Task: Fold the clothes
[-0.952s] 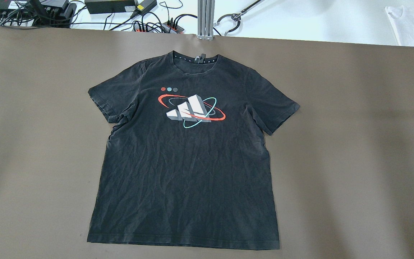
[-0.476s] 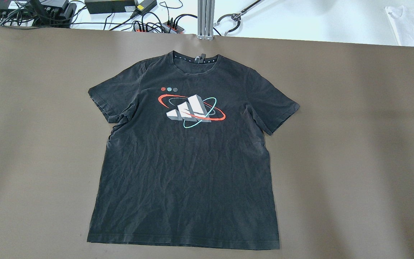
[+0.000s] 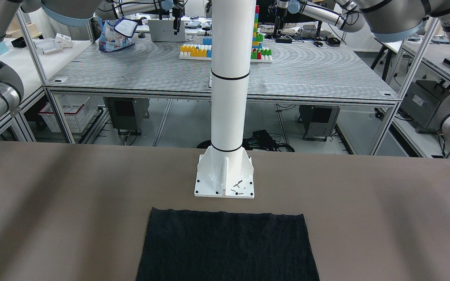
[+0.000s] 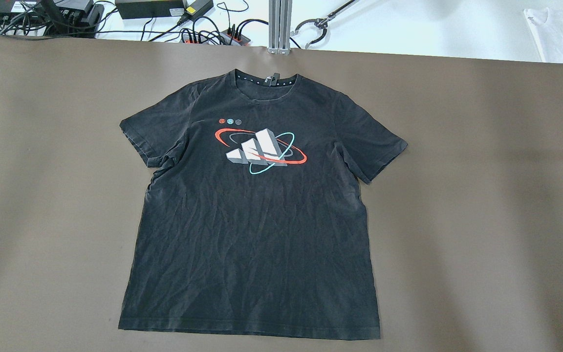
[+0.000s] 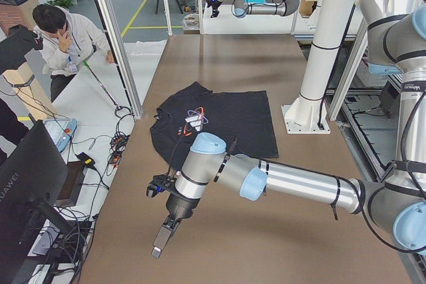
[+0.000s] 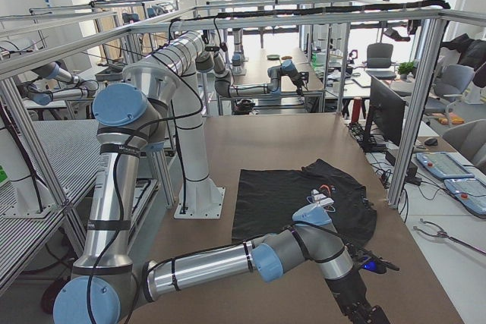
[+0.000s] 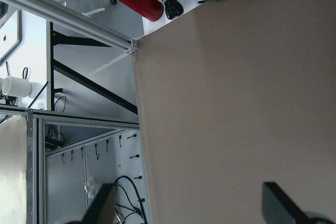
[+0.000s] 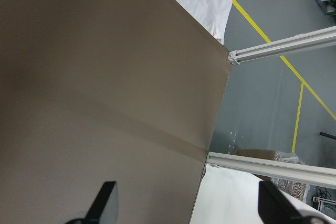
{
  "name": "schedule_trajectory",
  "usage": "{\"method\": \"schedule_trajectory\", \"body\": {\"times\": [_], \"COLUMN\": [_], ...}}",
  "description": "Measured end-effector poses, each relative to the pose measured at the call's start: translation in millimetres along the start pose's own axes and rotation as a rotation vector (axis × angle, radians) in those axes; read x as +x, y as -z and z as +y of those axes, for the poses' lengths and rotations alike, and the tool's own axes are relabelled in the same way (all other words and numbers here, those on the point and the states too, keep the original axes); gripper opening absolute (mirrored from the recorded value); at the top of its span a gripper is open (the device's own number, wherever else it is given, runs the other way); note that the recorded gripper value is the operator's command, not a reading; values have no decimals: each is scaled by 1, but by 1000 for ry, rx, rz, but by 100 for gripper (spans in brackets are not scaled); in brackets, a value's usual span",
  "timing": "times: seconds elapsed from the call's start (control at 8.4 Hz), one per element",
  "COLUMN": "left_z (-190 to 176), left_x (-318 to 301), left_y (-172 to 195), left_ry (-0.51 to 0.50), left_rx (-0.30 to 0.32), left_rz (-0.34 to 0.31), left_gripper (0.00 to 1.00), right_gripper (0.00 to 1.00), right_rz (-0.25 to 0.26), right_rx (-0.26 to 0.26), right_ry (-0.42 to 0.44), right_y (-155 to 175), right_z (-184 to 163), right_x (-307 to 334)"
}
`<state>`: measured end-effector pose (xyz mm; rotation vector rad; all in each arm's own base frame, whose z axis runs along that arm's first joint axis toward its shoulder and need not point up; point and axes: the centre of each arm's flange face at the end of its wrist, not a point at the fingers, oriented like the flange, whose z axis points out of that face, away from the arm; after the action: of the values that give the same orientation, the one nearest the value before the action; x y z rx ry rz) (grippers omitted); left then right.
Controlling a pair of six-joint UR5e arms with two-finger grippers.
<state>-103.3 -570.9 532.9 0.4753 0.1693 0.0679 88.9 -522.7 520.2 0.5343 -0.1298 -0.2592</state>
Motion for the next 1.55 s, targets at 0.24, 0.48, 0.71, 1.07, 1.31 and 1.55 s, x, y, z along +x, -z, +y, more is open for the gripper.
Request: {"method": "schedule_trajectory", "body": {"times": [0.24, 0.48, 0.71, 1.07, 1.31, 1.55], "left_z": [-45, -96, -139, -158, -161, -162], "left_x": [57, 97, 139, 237, 294, 339], "left_y": [-15, -36, -52, -72, -84, -82], "left_ry": [-64, -91, -71, 19, 68, 87], "left_rx": [4, -16, -44, -11, -2, -16], "left_rz": [47, 118, 206, 355, 460, 520], "left_gripper": [100, 100, 100, 100, 100, 100], "right_gripper": [94, 94, 94, 93, 93, 94], "right_rz": [-32, -86, -145, -251, -341, -388], "right_rx": [-7, -12, -11, 3, 37, 43], "right_ry": [-71, -164, -240, -435, -596, -639], "right_y": [-19, -36, -44, -50, -65, -67], "right_z": [-30, -65, -107, -177, -205, -219], "right_x": [-27, -87, -151, -253, -310, -343]}}
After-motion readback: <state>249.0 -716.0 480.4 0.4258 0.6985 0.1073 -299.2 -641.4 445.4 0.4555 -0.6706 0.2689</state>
